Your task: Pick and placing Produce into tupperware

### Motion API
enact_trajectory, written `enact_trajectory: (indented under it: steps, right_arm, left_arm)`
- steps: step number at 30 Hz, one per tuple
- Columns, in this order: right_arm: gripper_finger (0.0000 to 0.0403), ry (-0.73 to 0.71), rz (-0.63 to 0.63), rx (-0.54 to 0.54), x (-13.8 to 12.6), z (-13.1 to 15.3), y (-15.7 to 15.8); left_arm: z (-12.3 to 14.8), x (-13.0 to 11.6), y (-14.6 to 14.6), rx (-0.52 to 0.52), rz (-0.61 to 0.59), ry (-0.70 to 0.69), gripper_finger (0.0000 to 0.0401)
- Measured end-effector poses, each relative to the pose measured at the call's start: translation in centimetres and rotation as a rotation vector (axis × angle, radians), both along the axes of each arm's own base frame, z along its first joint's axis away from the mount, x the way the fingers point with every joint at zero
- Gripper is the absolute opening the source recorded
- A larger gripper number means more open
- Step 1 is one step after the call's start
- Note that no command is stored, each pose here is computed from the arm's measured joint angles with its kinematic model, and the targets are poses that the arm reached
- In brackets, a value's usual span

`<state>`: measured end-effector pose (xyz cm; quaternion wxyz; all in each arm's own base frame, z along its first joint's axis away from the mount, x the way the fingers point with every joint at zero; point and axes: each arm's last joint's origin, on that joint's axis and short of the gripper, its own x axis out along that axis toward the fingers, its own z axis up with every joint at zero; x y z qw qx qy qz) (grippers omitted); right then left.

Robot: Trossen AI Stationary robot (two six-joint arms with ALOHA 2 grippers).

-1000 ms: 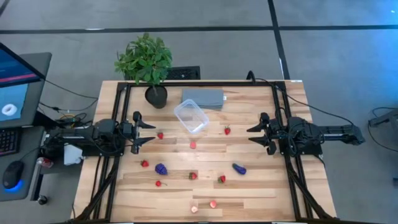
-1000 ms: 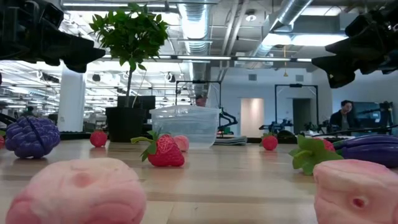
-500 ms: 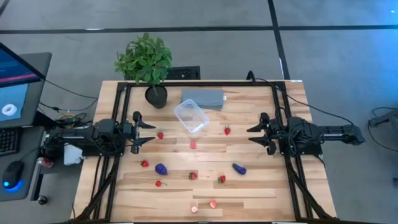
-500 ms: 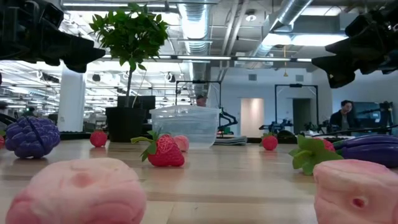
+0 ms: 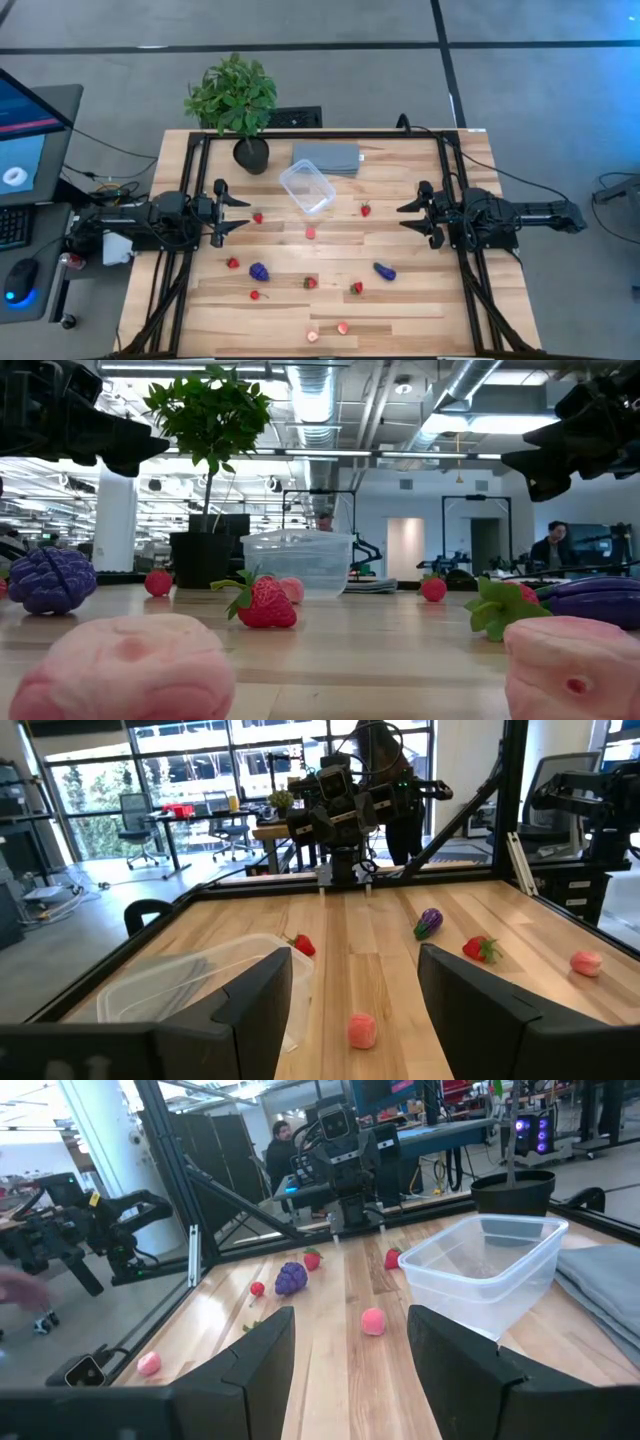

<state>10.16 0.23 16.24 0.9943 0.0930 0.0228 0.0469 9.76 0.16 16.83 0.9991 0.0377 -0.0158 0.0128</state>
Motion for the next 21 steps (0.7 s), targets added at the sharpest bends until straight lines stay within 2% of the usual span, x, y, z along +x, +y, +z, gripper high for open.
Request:
enact_trajectory:
  steps: [5, 6, 9, 13, 15, 17, 21]
  right_arm:
    - [0.0219, -0.004, 0.001, -0.031, 0.0, 0.0, 0.0]
    - [0.0219, -0.005, 0.001, -0.029, 0.0, 0.0, 0.0]
    - [0.0219, -0.012, -0.001, 0.045, 0.0, 0.2, 0.0]
    - [0.0219, -0.055, 0.0, 0.2, 0.0, 0.7, 0.0]
    - [0.0219, -0.087, 0.005, 0.265, 0.0, 1.1, 0.0]
    - [0.0219, -0.119, 0.012, 0.312, -0.1, 1.5, 0.0]
    - [0.0219, -0.168, 0.025, 0.373, -0.1, 2.0, 0.0]
  left_arm:
    - [0.0, 0.0, 0.0, 0.001, 0.0, 0.0, 0.021]
    - [0.0, 0.0, 0.0, 0.041, 0.003, 0.001, 0.021]
    - [0.0, 0.0, 0.1, 0.248, 0.031, 0.006, 0.021]
    - [0.0, 0.0, 0.1, 0.353, 0.036, 0.01, 0.021]
    - [0.0, 0.0, 0.1, 0.342, 0.032, 0.009, 0.021]
    - [0.1, 0.0, 0.1, 0.285, 0.032, 0.005, 0.021]
    - [0.1, 0.0, 0.0, 0.073, 0.01, -0.005, 0.021]
